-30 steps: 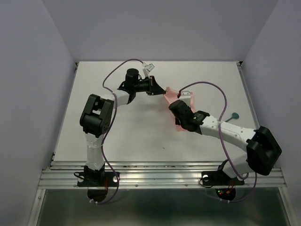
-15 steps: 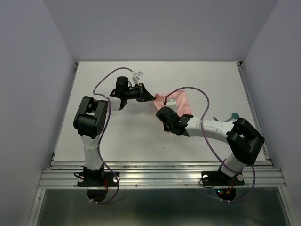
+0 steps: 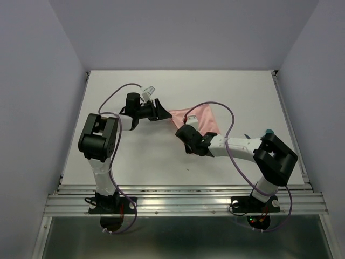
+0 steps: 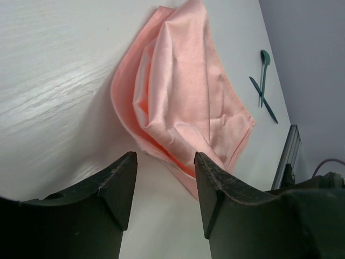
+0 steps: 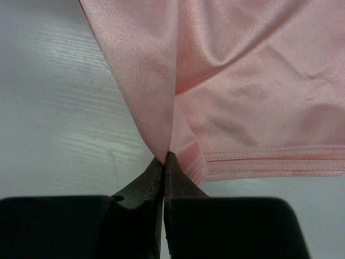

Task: Fold the napkin into a case and place the utensils inside
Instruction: Turn over the upper triangle folded napkin at the center of the board, then smooth out the lower triangle-folded napkin at the center of the board.

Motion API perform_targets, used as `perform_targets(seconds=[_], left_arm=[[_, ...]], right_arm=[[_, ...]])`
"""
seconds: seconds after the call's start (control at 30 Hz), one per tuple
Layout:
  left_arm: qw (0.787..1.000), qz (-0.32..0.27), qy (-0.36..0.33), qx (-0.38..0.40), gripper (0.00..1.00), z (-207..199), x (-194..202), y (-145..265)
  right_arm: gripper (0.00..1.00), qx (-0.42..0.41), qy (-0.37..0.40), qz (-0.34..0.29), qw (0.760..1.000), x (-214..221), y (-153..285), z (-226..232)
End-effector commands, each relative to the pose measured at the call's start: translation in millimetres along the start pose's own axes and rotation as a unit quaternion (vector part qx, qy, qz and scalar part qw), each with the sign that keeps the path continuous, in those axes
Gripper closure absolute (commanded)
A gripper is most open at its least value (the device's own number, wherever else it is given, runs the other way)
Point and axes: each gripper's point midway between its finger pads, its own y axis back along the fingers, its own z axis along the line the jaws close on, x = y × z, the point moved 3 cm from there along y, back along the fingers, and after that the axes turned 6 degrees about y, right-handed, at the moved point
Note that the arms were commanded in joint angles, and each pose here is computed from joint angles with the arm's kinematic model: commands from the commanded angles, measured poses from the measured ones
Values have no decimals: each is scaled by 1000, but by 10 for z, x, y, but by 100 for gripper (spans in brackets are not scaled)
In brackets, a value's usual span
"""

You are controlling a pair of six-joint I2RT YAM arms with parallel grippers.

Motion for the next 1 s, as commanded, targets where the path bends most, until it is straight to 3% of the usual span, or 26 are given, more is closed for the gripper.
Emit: perform_targets(seconds=[0.0, 0.27, 0.43, 0.67, 0.73, 0.77, 0.8, 0.87, 0.97], left_arm=[[999, -41, -18, -31, 41, -123, -205, 195], [992, -61, -8, -110, 41, -125, -293, 389], [992, -65, 6, -107, 39, -214, -297, 421], [978, -96, 44, -180, 39, -118, -423, 541], [975, -101, 57, -191, 39, -99, -441, 573], [974, -105, 62, -194, 39, -108, -446, 597], [972, -108, 65, -198, 38, -103, -451, 620], [970, -111, 68, -204, 34, -119, -458, 671], [966, -116, 68, -219, 33, -103, -468, 754]], right_arm=[[99, -22, 11, -15, 1000, -108, 42, 132], [99, -30, 20, -12, 999, -85, 17, 158], [99, -32, 26, -7, 999, -62, -11, 213], [99, -40, 50, -14, 998, -127, 23, 408], [85, -46, 59, -13, 997, -140, 25, 477], [58, -54, 62, -18, 996, -177, 71, 550], [49, -60, 60, -24, 996, -234, 108, 569], [39, -82, 60, -34, 994, -307, 209, 657], [34, -94, 50, -69, 992, -519, 398, 635]])
